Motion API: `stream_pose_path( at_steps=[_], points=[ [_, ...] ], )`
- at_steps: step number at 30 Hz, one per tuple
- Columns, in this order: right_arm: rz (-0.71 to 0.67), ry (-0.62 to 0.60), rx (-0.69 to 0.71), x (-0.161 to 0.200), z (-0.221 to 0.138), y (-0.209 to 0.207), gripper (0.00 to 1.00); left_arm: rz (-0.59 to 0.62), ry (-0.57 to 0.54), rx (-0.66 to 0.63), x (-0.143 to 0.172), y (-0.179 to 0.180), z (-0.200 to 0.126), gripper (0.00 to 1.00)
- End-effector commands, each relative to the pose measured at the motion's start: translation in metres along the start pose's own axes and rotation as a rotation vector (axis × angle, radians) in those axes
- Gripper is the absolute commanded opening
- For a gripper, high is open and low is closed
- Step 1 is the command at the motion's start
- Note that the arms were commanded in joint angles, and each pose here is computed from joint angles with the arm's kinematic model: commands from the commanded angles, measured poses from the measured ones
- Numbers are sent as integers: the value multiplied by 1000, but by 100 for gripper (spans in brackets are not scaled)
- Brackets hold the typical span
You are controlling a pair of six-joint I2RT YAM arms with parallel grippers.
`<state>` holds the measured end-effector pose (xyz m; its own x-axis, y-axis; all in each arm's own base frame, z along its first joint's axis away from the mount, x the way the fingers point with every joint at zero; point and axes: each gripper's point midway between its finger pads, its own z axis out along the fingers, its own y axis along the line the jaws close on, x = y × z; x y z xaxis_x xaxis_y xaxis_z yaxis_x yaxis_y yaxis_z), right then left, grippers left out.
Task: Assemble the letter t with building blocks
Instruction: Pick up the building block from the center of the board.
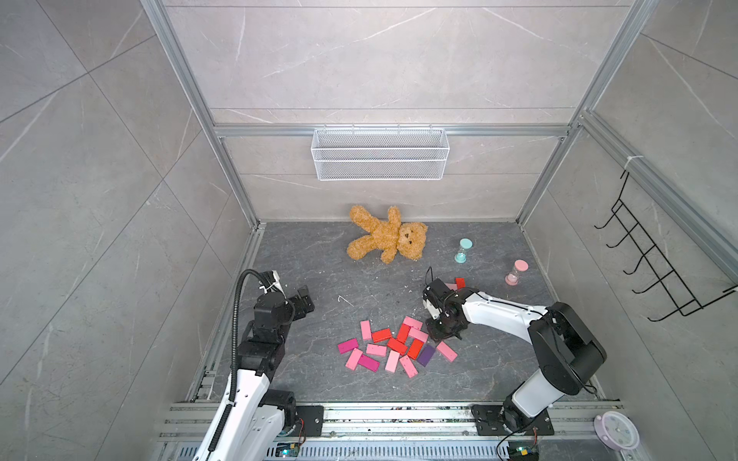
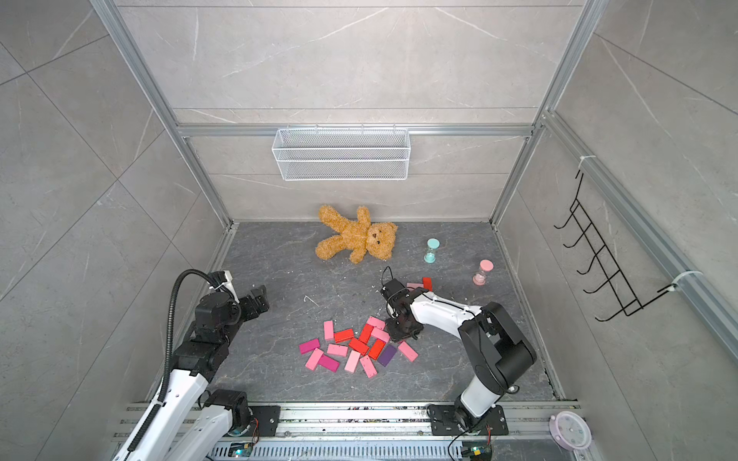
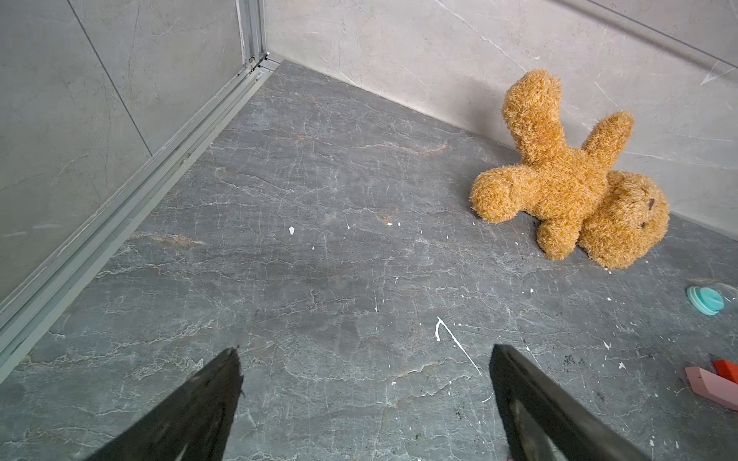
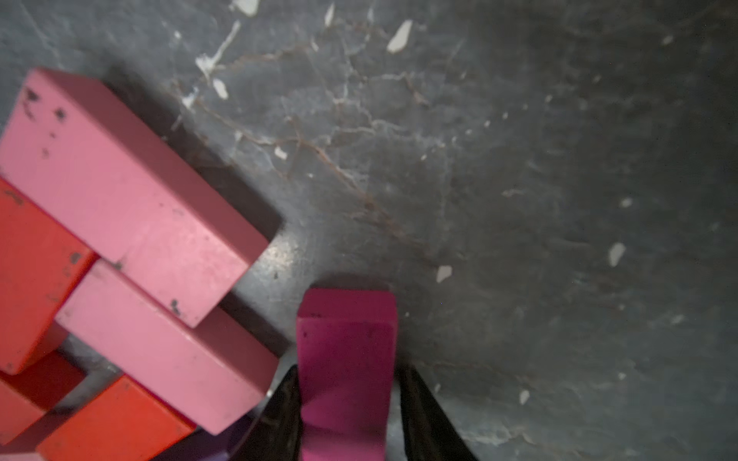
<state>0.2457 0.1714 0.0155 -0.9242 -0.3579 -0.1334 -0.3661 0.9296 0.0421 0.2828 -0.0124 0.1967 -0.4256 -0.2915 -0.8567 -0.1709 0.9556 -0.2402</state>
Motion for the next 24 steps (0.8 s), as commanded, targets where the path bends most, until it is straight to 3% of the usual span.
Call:
stream_pose_path(
  at_steps=[1,9,14,17,21,24],
  points=[
    [-28,7,36,-5,-2,-3,39,4,-49,-1,-12,-1,-3,100],
    [-64,7,34,-8,-2,-2,29,6,-50,-2,-12,-1,-3,99],
    [-155,-78,33,-24,-20,2,20,6,-56,-2,-13,-1,-1,99],
    [-285,-169,56,-37,-40,0,16,9,-52,0,-13,-2,0,100],
    [-573,-328,129,-58,-73,-3,5,9,-58,9,-14,-4,-1,100],
    [-775,-356,125,-69,-94,-5,0,8,-66,12,-15,-4,-2,99]
  ],
)
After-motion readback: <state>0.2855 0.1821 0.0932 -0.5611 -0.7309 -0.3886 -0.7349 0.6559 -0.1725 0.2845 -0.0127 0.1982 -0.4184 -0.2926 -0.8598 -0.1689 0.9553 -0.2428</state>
